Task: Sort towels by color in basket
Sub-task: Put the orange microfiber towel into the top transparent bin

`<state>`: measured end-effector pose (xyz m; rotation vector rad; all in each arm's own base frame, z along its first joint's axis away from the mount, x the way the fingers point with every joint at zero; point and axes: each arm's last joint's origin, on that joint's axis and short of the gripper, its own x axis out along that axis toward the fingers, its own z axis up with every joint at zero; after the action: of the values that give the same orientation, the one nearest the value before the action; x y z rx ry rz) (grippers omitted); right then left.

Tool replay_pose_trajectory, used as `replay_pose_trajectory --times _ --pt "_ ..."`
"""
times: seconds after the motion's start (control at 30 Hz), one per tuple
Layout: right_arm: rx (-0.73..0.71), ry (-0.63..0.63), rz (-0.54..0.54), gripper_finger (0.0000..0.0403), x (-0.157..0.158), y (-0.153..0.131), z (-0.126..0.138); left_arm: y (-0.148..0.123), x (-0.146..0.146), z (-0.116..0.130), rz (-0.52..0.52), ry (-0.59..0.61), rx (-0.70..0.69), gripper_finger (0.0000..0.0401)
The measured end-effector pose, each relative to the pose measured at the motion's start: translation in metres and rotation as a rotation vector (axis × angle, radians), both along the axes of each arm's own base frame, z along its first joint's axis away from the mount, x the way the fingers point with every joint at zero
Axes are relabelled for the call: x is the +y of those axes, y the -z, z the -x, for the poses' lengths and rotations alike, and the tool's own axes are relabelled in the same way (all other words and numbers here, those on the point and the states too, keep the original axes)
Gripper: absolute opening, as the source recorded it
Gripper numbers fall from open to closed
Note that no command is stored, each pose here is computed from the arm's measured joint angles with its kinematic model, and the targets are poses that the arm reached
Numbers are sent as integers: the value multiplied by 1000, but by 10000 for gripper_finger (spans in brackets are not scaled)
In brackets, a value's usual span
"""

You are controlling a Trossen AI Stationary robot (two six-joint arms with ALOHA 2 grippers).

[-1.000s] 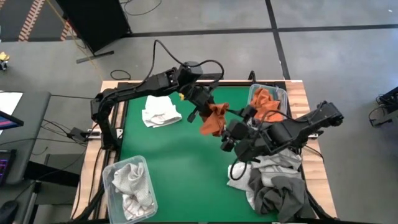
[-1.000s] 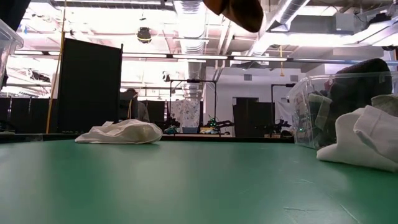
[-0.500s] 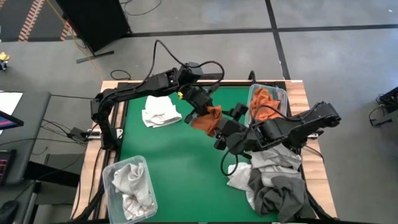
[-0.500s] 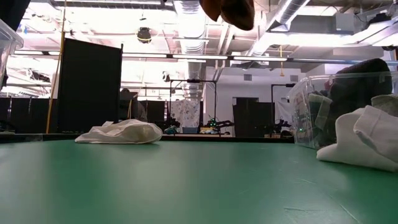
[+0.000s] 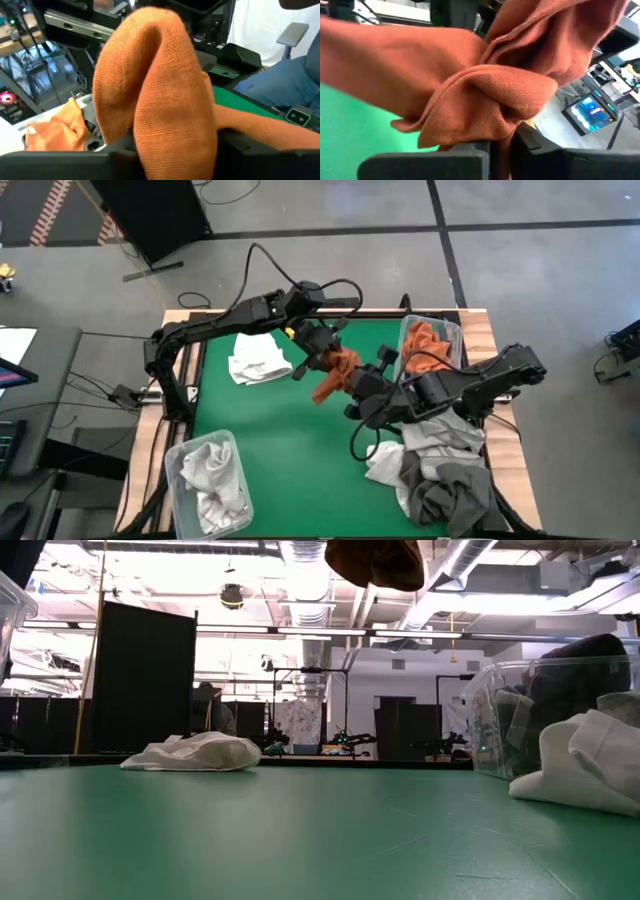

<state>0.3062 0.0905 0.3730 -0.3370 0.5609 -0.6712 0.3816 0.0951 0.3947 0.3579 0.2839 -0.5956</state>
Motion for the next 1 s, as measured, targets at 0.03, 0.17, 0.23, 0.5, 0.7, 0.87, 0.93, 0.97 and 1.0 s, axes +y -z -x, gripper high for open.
replay_pose_trajectory --times 0.03,0.17,0.23,0.5,0.7,0.87,0.93,0.97,1.0 --pt "3 3 -8 52 1 1 1 0 2 2 -7 -20 12 142" --pt "8 25 -31 49 1 4 4 -2 7 13 -64 -90 59 159" --pt "15 42 -42 42 -1 6 6 -1 9 17 -104 -134 95 164" --pt "85 118 -73 42 -5 10 23 10 25 43 -185 -316 342 168" --pt "143 163 -146 42 -6 14 38 14 39 52 -168 -360 413 168" --pt "177 349 -166 42 -26 18 52 16 38 50 -144 -387 432 168" --pt "158 416 -195 42 -36 20 52 16 40 51 -132 -413 441 168" --pt "157 431 -207 42 -41 20 52 16 40 51 -124 -423 445 168" --pt "156 455 -219 42 -47 20 52 16 40 50 -114 -431 448 168"
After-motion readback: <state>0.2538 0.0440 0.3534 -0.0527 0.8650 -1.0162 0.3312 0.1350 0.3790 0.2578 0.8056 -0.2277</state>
